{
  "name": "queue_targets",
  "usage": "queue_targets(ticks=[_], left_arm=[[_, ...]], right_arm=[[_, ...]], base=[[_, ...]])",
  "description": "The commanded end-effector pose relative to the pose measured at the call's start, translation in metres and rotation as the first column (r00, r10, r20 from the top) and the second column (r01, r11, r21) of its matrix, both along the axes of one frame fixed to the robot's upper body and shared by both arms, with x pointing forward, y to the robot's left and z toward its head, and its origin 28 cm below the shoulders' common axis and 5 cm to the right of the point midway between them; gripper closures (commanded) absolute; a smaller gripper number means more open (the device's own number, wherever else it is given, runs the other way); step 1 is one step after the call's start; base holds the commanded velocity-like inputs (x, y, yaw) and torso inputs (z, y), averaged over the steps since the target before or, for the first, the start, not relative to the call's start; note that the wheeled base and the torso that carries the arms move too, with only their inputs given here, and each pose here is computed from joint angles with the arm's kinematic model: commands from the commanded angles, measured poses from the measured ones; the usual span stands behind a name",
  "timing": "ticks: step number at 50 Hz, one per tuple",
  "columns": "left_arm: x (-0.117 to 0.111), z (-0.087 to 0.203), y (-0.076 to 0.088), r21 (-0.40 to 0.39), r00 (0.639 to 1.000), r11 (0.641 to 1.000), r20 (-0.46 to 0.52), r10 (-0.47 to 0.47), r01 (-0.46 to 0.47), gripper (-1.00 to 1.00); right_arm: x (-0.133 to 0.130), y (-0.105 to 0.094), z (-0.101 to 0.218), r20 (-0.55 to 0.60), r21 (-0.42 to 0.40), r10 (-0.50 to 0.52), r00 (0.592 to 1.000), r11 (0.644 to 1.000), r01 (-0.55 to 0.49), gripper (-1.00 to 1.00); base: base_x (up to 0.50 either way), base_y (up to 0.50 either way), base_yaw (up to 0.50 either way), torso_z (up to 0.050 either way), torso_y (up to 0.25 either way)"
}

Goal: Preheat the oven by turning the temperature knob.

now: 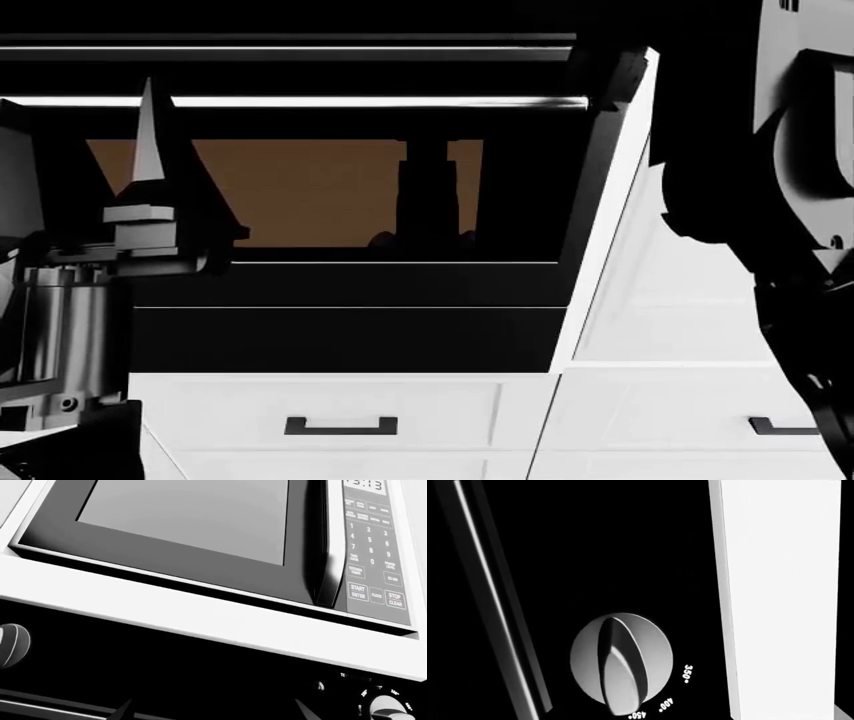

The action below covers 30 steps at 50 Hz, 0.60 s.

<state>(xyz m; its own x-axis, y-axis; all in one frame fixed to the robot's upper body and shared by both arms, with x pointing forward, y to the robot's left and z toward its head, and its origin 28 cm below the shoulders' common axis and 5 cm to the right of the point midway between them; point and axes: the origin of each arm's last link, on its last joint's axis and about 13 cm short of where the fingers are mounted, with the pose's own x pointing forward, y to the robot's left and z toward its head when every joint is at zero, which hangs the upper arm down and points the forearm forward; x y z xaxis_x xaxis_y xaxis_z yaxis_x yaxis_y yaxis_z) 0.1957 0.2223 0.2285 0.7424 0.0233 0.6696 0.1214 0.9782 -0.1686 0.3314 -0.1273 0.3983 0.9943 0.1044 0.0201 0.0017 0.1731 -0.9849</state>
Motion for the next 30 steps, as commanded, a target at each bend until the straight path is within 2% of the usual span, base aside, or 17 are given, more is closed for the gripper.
queue_targets(ticks=[1, 10, 11, 30], left_arm=[[0.0002, 0.0000, 0.0002, -0.001, 1.000, 1.000, 0.001, 0.000, 0.000, -1.00], [0.0002, 0.0000, 0.0003, -0.001, 1.000, 1.000, 0.000, 0.000, 0.000, -1.00], [0.0002, 0.0000, 0.0003, -0.001, 1.000, 1.000, -0.001, 0.000, 0.000, -1.00], [-0.0012, 0.0003, 0.0000, -0.001, 1.000, 1.000, 0.000, -0.001, 0.001, -1.00]], right_arm=[[0.0017, -0.0002, 0.0006, 0.001, 0.002, -0.004, 1.000, 1.000, 0.004, -1.00], [0.0026, 0.0021, 0.0015, 0.002, -0.001, 0.010, 1.000, 1.000, -0.010, -1.00], [0.0026, 0.0021, 0.0015, 0.002, -0.001, 0.010, 1.000, 1.000, -0.010, 1.00], [0.0011, 0.0019, 0.0012, -0.003, 0.000, 0.021, 1.000, 1.000, -0.021, 1.00]], base=[[0.00, 0.00, 0.00, 0.000, 0.000], [0.00, 0.00, 0.00, 0.000, 0.000], [0.00, 0.00, 0.00, 0.000, 0.000], [0.00, 0.00, 0.00, 0.000, 0.001]])
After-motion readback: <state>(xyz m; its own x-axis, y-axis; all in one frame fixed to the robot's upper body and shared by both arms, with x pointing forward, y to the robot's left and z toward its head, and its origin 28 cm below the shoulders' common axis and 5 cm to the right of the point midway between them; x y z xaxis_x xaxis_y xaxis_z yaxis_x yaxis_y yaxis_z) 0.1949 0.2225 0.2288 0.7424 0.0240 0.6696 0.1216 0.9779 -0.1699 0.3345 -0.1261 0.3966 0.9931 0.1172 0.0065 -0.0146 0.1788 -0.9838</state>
